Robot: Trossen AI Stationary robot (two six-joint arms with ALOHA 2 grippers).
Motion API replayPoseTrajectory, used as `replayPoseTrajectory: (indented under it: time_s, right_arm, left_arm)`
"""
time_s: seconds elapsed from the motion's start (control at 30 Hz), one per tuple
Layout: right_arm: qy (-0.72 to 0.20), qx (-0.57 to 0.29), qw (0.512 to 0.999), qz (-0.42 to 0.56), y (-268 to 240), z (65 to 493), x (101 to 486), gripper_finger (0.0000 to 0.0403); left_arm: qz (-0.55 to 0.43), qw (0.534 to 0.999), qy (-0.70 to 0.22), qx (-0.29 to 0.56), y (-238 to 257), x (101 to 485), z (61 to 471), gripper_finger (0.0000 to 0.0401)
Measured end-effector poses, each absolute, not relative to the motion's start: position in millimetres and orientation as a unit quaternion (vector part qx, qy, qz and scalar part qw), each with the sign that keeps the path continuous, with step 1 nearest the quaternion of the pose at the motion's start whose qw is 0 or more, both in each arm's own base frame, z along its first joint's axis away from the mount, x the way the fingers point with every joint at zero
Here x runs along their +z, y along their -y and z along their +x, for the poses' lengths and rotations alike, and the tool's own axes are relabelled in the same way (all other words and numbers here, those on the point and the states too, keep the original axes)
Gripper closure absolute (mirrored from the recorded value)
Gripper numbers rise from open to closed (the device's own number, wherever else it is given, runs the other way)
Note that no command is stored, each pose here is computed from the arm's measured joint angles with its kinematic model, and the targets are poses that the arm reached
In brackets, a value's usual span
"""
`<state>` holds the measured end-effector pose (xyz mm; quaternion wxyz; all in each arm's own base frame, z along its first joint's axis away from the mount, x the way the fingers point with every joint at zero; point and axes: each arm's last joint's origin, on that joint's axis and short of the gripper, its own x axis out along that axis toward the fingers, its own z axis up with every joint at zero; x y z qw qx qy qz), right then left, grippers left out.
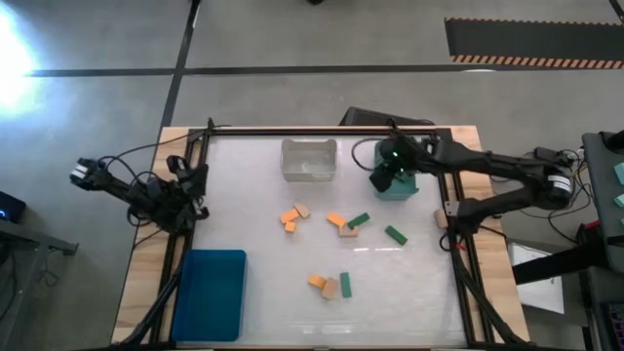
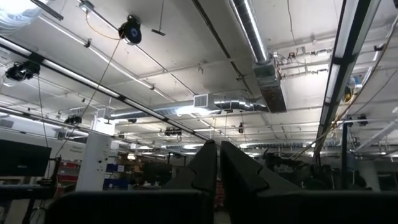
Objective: Sort & place blocks by color
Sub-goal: Put the yellow block into the blue bin
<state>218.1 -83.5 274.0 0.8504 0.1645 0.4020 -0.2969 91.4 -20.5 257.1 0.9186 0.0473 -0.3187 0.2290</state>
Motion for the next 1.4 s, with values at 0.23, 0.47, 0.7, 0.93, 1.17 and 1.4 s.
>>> replayPoseTrajectory:
  time_s: [0.23,0.47,0.7,0.93,1.17,1.4]
  right_arm:
    - [-0.289,-0.208,0.930,0.096,47.2,215.5,279.0,0.0223]
    - [-0.231,-0.142,0.962,0.024,24.4,206.5,267.2,0.0223]
    - [-0.197,-0.109,0.974,-0.015,12.9,188.1,253.8,0.0223]
    - [-0.140,-0.067,0.987,-0.033,8.0,166.4,236.7,0.0223]
    - [-0.097,-0.044,0.993,-0.057,6.3,150.7,238.8,0.0223]
    - [-0.074,-0.044,0.994,-0.064,6.0,140.7,238.8,0.0223]
  left_arm:
    - [0.019,0.931,0.299,0.207,29.7,266.0,112.5,0.0396]
    - [-0.019,0.949,0.231,0.212,40.4,273.2,140.8,0.0396]
    - [-0.033,0.968,0.151,0.197,54.9,287.0,174.5,0.0396]
    - [-0.014,0.978,0.091,0.189,66.6,292.8,202.7,0.0396]
    - [-0.006,0.980,0.078,0.183,75.9,294.6,224.6,0.0396]
    - [-0.030,0.981,-0.013,0.191,73.7,291.6,248.8,0.0396]
